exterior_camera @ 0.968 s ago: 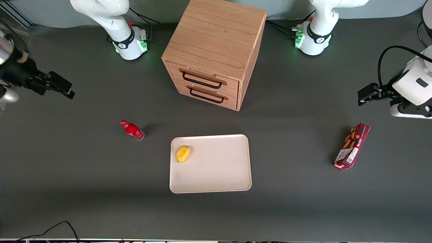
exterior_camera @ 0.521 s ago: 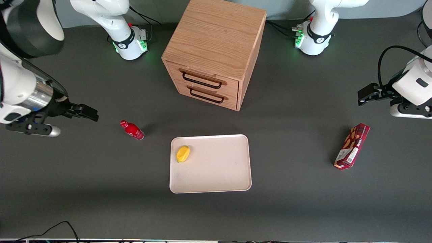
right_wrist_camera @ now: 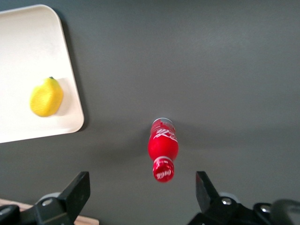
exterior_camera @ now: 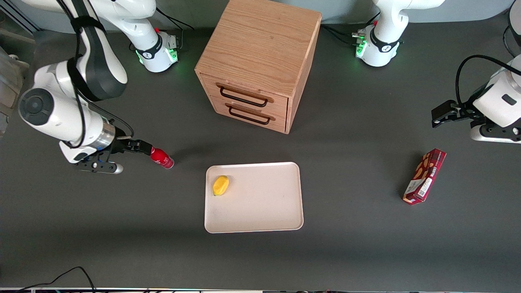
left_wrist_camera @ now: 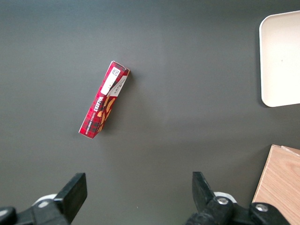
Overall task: Place coke bottle on tray
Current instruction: 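Move the open right gripper down to the red Coca-Cola bottle, then close the right gripper around the red bottle's body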
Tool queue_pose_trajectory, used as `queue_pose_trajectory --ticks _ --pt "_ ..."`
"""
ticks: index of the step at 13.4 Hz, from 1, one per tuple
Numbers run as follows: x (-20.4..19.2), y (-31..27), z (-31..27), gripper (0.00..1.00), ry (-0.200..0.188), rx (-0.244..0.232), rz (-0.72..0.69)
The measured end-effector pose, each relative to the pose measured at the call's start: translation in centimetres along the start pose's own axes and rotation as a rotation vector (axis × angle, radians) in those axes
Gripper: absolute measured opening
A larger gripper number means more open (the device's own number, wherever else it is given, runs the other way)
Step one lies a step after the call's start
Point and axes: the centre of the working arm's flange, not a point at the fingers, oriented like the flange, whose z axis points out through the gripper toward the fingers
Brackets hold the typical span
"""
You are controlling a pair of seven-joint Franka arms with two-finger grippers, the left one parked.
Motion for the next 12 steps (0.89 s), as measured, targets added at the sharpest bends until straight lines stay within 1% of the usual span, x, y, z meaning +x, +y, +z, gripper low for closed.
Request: queue_pose_trajectory --ticks 5,6,9,10,12 --pt "-1.8 0.8 6.8 1.0 0.007 0.004 -0.002" --pt "-2.1 0.9 7.6 1.0 0.008 0.005 -0.002" --pt "-2.5 1.1 9.1 1.0 -0.004 0.004 0.0" --pt "-2.5 1.2 9.2 0.93 -0.007 0.003 0.0" --pt "-2.5 1.2 9.3 0.68 -0.008 0.003 0.0"
